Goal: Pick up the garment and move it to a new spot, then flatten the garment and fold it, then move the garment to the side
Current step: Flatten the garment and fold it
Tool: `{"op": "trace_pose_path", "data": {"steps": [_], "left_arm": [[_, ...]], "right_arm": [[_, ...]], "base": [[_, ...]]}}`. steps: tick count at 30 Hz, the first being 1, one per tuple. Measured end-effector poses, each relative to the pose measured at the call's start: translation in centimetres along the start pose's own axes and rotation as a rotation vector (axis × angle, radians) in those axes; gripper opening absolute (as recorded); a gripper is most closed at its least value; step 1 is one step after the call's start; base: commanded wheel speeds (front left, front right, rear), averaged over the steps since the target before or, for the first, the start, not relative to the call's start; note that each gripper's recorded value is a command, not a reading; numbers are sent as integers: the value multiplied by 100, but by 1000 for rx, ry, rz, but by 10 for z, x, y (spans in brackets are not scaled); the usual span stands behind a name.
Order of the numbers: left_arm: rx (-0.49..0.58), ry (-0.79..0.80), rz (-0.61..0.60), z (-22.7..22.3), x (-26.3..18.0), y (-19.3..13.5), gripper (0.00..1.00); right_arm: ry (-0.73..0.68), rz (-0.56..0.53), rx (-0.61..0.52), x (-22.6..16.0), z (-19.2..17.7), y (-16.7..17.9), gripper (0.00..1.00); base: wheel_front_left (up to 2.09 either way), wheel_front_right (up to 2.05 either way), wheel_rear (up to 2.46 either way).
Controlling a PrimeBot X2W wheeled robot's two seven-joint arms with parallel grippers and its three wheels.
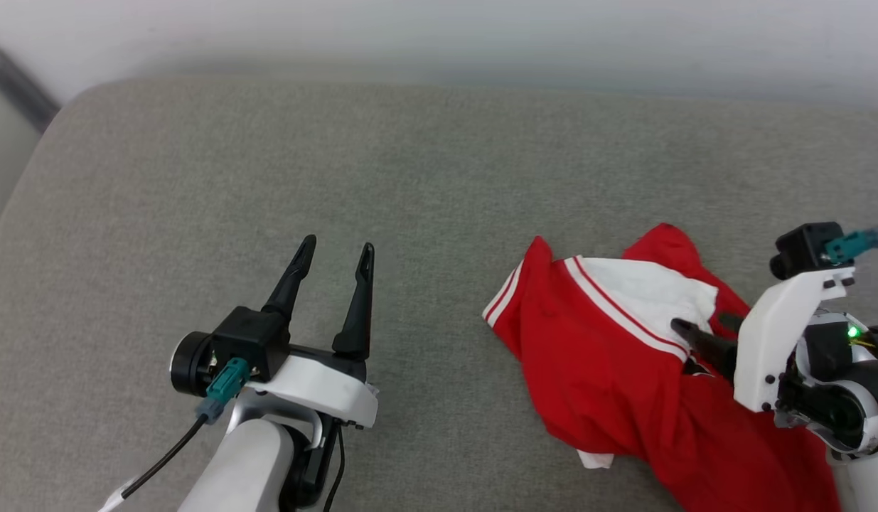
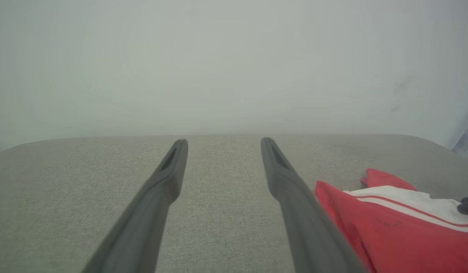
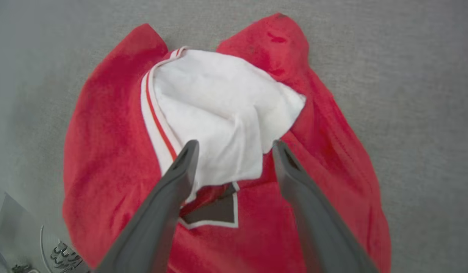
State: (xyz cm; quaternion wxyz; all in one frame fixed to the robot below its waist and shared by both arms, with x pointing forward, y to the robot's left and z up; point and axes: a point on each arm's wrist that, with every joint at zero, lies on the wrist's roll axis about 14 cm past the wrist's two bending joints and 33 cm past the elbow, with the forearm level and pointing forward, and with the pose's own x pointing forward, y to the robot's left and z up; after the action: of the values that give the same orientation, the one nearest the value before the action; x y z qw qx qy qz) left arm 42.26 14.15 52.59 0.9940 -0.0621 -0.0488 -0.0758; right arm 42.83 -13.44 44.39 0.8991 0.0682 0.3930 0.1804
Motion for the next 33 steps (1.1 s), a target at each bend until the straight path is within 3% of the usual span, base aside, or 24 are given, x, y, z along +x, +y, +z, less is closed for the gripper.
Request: {"op": "trace_pose_path", "data": {"steps": [5,6,7,8,18,22,24,27,33], "left_arm": [[0,35,32,-15,0,12,100],[-1,43,39,-17,-1,13,100],[-1,49,45,-20,-2,15,100],[1,52,51,-21,-3,17,100],[13,30,51,-12,-6,18,100],[8,25,34,-11,-3,12,100],[4,29,18,-13,-3,6,100],[0,26,9,-12,-2,3,100],[-5,36,-11,-16,-2,-3,100]], "right_arm": [[164,36,-38,24,-23,7,100],[188,42,-38,27,-27,8,46],[193,47,-46,30,-28,10,16],[198,51,-59,31,-29,12,0],[-99,12,-241,0,46,17,0],[-282,-109,-315,-34,91,-7,0],[-348,-214,-299,-60,102,-36,0],[-349,-271,-256,-72,91,-56,0],[-237,-429,5,-91,-2,-119,0]], "base": [[0,0,0],[0,0,0],[0,0,0],[0,0,0],[0,0,0],[0,0,0],[0,0,0],[0,0,0],[0,0,0]]}}
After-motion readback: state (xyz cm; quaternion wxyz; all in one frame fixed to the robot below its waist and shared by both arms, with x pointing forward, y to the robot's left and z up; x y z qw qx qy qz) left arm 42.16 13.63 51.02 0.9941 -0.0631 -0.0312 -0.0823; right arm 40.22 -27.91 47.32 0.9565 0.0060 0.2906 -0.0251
